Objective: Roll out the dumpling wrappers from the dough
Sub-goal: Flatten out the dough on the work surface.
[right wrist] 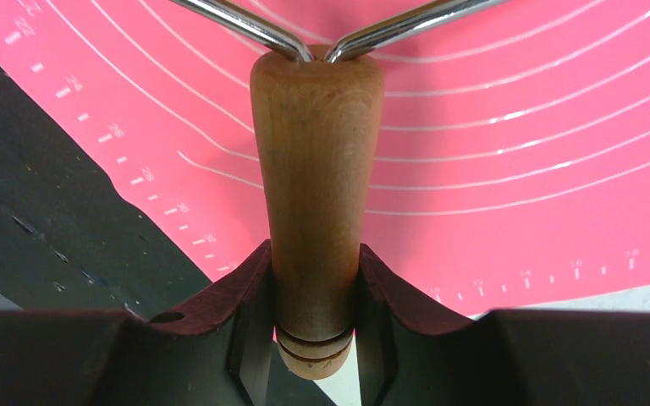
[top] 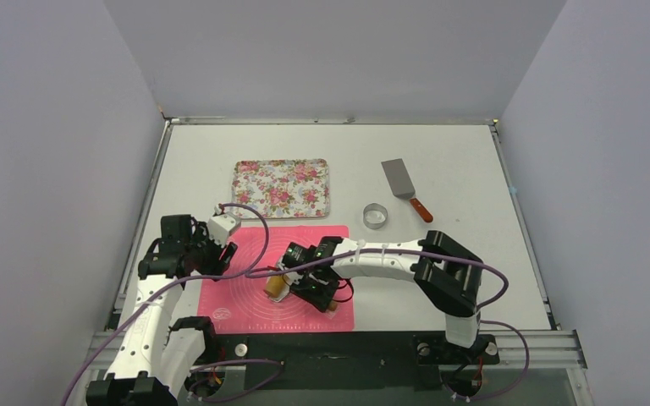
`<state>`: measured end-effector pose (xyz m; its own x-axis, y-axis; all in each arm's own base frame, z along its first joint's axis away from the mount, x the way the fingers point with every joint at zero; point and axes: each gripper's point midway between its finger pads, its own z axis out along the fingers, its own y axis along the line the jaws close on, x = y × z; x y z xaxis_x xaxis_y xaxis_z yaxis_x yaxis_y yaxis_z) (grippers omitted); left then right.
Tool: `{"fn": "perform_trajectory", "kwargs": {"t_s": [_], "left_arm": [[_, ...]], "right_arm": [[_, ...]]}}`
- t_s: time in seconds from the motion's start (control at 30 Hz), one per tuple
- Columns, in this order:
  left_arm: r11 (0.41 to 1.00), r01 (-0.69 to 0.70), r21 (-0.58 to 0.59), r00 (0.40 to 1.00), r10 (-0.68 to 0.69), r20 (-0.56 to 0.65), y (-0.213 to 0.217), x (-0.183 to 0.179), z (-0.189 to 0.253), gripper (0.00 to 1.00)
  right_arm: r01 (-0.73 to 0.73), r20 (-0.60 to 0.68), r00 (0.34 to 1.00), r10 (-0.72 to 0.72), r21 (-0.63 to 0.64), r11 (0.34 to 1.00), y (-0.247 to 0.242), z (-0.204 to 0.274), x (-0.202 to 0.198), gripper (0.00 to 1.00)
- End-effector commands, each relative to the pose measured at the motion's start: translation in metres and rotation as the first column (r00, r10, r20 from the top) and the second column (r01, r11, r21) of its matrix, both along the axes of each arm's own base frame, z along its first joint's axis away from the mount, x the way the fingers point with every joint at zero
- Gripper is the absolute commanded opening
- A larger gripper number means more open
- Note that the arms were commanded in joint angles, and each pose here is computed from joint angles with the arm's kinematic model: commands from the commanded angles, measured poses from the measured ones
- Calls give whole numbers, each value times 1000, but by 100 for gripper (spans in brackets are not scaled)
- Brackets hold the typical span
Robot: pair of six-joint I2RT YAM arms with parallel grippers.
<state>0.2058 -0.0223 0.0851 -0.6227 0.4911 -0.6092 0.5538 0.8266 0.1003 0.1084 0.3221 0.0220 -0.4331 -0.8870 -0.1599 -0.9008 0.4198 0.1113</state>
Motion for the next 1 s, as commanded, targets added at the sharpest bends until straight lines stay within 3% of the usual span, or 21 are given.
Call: {"fn": "perform_trajectory", "kwargs": {"t_s": [0.0,0.2,0.57,0.97], "left_arm": [[1000,7,4,999,-7,47,1,8,10,56],[1000,7,1,999,-7,52,0,9,10,56],[1000,7,19,999,-8,36,3,4,7,56],[1000,11,7,999,-11,43,1,6,8,56]], "right_arm": [[30,-9,1000,-30,-6,1000,-20,14,-11,0],[45,1,999,-45,-18,999,-32,18,-15,0],[-6,19,1000,6,18,1000,16,14,9,0],[43,11,999,-43,-10,999,-28,20,-18,0]]}}
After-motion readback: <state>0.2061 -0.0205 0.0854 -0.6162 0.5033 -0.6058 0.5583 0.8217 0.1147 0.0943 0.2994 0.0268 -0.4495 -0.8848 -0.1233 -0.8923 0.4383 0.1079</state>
